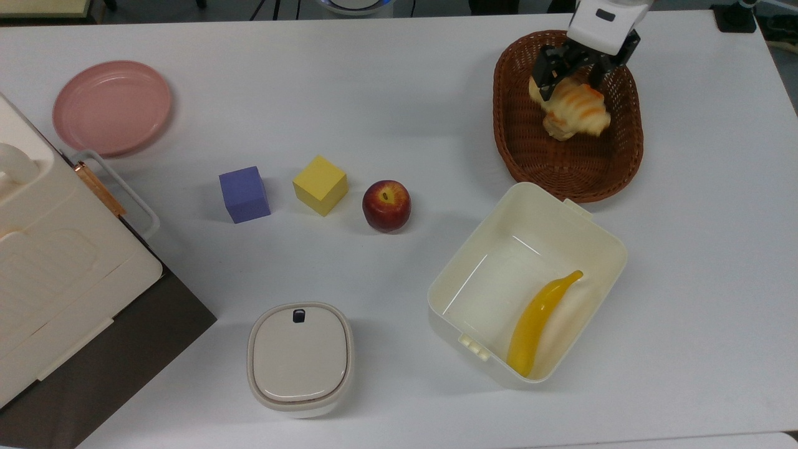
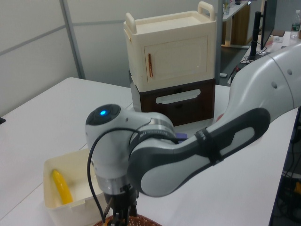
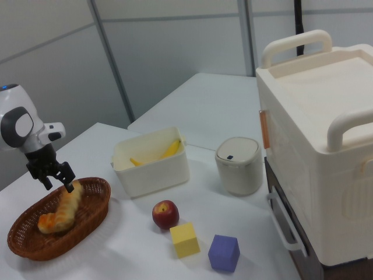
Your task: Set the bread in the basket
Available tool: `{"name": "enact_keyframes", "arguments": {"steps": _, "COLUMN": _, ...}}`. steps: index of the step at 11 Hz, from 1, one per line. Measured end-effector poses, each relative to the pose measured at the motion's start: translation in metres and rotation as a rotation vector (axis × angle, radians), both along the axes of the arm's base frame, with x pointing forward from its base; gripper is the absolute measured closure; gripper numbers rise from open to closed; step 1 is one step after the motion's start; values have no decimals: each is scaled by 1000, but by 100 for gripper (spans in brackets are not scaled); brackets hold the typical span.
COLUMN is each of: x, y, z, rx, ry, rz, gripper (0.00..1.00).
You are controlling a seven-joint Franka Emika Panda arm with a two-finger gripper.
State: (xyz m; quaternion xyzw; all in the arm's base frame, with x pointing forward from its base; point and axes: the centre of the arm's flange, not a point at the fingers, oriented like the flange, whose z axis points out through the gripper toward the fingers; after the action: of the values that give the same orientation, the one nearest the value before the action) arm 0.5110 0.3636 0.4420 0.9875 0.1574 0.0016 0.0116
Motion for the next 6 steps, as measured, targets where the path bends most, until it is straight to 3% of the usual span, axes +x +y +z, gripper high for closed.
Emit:
{"name": "enact_keyframes", "arguments": {"steps": 1, "x": 2, "y": 1, "z": -8, "rx": -1, "ry": 4, "rz": -3, "gripper": 0}}
{"name": "enact_keyframes", "arguments": {"steps": 4, "x": 21, "y": -12, "z": 3, "rx": 15, "ry": -25, "rz": -38, "gripper": 0}}
{"name": "enact_keyframes", "arguments": {"steps": 6, "x": 54, "y": -62, "z": 24, "rx": 20, "ry": -68, "rz": -126, "gripper": 0}}
